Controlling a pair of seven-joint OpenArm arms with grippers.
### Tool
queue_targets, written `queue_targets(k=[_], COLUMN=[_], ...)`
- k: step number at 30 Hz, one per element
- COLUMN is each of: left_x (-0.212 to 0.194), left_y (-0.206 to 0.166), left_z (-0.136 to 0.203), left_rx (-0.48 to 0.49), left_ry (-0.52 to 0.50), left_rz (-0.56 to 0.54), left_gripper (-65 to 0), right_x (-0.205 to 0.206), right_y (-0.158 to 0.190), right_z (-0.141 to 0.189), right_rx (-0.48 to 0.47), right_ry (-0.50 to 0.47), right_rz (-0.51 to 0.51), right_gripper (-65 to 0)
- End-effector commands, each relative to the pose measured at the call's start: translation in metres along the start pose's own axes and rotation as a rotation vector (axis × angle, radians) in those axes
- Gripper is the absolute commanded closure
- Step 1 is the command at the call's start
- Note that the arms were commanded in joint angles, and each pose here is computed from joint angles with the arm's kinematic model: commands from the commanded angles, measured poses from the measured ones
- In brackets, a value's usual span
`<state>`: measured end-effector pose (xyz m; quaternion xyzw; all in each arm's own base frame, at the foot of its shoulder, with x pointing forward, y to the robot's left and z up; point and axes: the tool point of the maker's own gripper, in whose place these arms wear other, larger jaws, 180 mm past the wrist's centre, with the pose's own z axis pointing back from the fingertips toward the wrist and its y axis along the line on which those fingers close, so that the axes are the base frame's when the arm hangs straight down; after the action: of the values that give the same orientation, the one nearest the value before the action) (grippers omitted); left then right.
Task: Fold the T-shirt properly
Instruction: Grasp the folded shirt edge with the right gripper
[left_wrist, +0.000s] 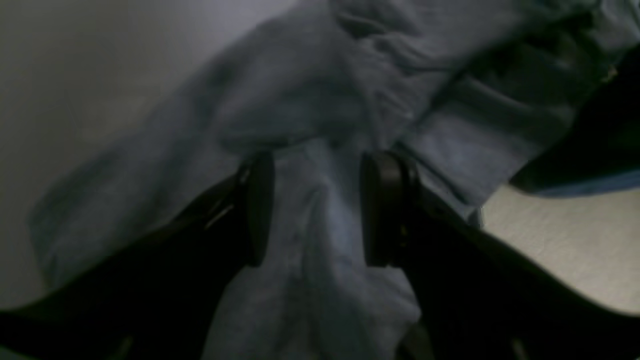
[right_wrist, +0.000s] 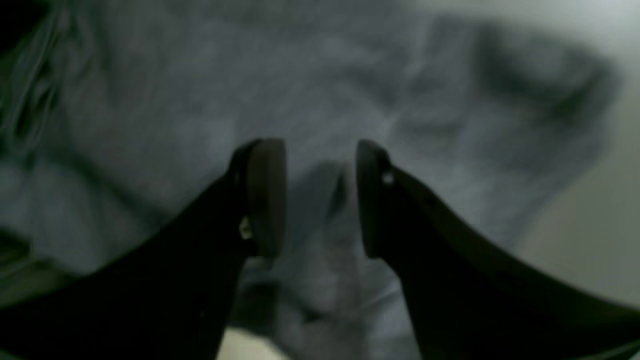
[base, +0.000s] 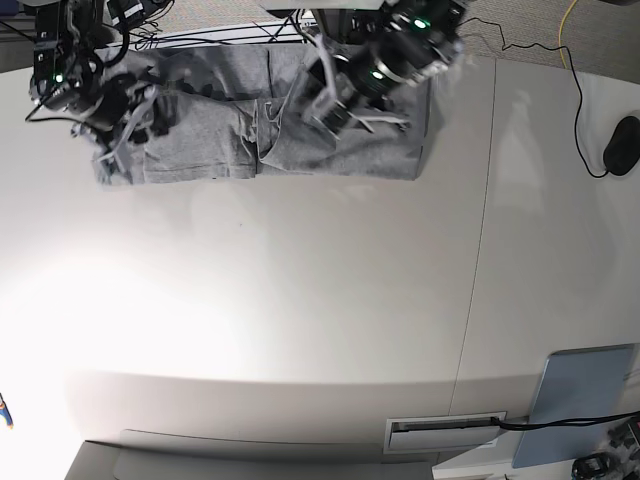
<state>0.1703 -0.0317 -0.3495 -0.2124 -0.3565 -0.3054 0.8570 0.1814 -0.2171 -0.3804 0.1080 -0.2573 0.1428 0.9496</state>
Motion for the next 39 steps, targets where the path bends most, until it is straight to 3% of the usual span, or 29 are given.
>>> queue_targets(k=[1, 5, 9, 16, 26, 39], left_x=[0.013, 0.014, 0.01, -0.007, -0.015, -0.015], left_y=[0.005, 0.043, 0.071, 0.107, 0.117, 0.118], left_z=[0.005, 0.018, 0.031, 0.05, 0.059, 0.059], left_rx=[-0.004, 0.056, 0.113, 0.231, 0.255, 0.255], left_ry=[-0.057, -0.1, -0.115, -0.097, -0.083, -0.084], left_rz=[0.026, 0.141, 0.163, 0.206, 0.19, 0.19], left_gripper=[-27.0, -27.0, -27.0, -27.0, -27.0, -27.0], right_x=[0.006, -0.006, -0.014, -0.028, -0.044, -0.042], right_y=[0.002, 0.024, 0.05, 0.072, 0.084, 0.099], right_z=[0.004, 0.002, 0.0, -0.001, 0.005, 0.002], right_rx=[0.013, 0.097, 0.192, 0.261, 0.311, 0.347], right_ry=[-0.027, -0.024, -0.025, 0.003, 0.038, 0.011], right_rz=[0.008, -0.033, -0.085, -0.136, -0.155, -0.168], right_gripper=[-23.2, -23.2, -23.2, -23.2, -23.2, -23.2])
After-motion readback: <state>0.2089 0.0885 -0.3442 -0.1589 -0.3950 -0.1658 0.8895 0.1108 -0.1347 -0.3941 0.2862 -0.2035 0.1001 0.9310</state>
